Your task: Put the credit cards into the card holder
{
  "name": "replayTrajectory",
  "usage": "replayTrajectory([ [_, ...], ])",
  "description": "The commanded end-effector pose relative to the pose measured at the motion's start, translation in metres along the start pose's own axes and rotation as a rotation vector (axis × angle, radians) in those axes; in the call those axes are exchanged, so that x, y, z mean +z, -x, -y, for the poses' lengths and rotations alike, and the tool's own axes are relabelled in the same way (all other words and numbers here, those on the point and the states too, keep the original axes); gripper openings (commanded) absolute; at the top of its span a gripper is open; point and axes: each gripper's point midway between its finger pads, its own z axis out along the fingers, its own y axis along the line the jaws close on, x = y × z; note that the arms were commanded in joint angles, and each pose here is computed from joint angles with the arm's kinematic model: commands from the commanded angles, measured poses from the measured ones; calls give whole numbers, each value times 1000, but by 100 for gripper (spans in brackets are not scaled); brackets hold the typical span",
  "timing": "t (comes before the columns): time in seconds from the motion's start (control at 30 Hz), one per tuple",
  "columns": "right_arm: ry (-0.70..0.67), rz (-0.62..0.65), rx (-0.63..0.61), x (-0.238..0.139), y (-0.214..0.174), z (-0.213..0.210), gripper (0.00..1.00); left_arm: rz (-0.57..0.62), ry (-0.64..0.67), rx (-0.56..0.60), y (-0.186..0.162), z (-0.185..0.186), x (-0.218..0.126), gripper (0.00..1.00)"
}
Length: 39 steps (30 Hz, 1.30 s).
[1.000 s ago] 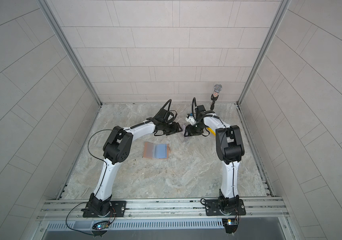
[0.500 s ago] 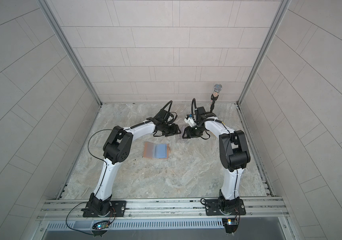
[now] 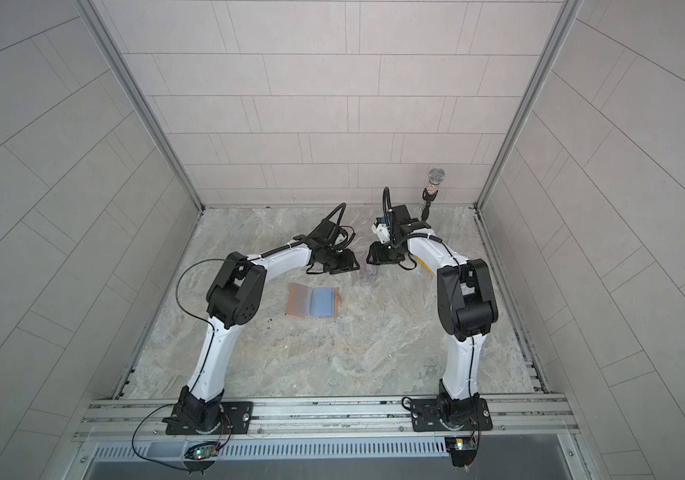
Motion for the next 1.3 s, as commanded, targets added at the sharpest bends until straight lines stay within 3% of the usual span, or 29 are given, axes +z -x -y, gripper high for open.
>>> replayTrajectory([
  [0.0, -50, -19, 15, 8, 2, 6, 47, -19, 30, 10, -5, -6, 7, 50],
  [0.93, -190, -106, 1, 37, -6, 23, 38, -6, 73, -7, -8, -19, 7, 48],
  [1.27, -135, -57, 12, 25, 2, 11, 35, -8, 74, -6, -10, -19, 6, 48],
])
